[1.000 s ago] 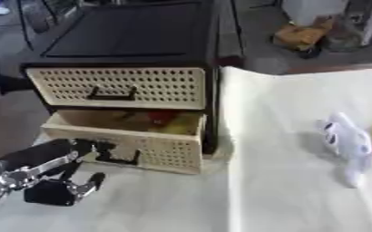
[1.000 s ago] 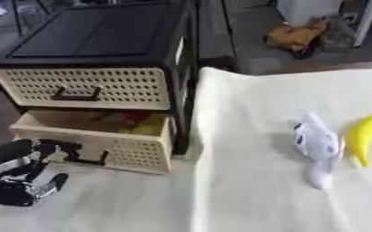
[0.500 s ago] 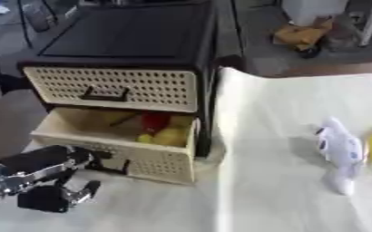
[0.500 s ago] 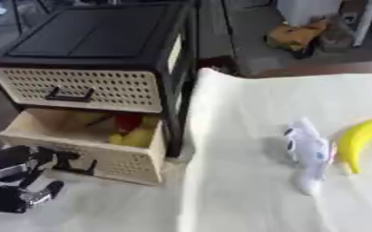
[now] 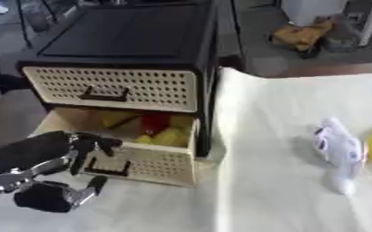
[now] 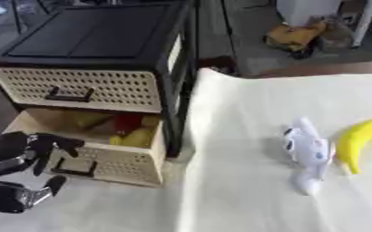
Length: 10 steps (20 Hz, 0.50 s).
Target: Pick up objects from table and place into drawer.
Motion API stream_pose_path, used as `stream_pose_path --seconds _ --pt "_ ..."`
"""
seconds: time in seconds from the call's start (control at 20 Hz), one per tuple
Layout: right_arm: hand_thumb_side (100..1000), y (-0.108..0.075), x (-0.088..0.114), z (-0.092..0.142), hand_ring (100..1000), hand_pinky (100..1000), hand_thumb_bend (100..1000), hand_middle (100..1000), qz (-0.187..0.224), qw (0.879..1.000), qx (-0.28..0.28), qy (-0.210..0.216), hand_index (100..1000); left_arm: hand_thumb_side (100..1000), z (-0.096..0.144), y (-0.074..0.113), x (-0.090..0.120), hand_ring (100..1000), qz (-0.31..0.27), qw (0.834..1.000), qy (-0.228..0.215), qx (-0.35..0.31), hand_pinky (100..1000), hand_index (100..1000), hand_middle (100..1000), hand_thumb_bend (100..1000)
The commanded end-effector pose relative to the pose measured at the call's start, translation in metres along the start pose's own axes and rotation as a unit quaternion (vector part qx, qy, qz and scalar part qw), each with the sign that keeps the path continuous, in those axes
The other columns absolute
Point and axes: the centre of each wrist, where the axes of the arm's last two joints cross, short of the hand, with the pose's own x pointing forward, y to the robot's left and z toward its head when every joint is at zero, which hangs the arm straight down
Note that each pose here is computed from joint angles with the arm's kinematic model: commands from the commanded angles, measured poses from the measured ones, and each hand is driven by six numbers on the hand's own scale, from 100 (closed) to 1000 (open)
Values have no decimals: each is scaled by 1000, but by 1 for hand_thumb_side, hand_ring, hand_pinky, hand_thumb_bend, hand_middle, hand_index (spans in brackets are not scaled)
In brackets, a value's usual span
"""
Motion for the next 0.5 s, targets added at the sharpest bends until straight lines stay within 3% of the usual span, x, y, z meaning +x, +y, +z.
stream_pose_path --seconds 0.05,0.35,0.5 --pt "957 0 8 -4 866 751 372 591 6 1000 6 -10 691 708 6 13 0 378 -46 999 9 16 253 1000 889 100" --pt "953 -2 7 0 866 751 367 591 8 1000 -2 -4 692 719 10 14 11 347 -79 997 1 24 229 1000 788 100" --pt "955 -4 7 3 865 751 365 591 11 1000 -7 0 693 706 16 17 20 344 -94 995 -3 37 224 929 741 100"
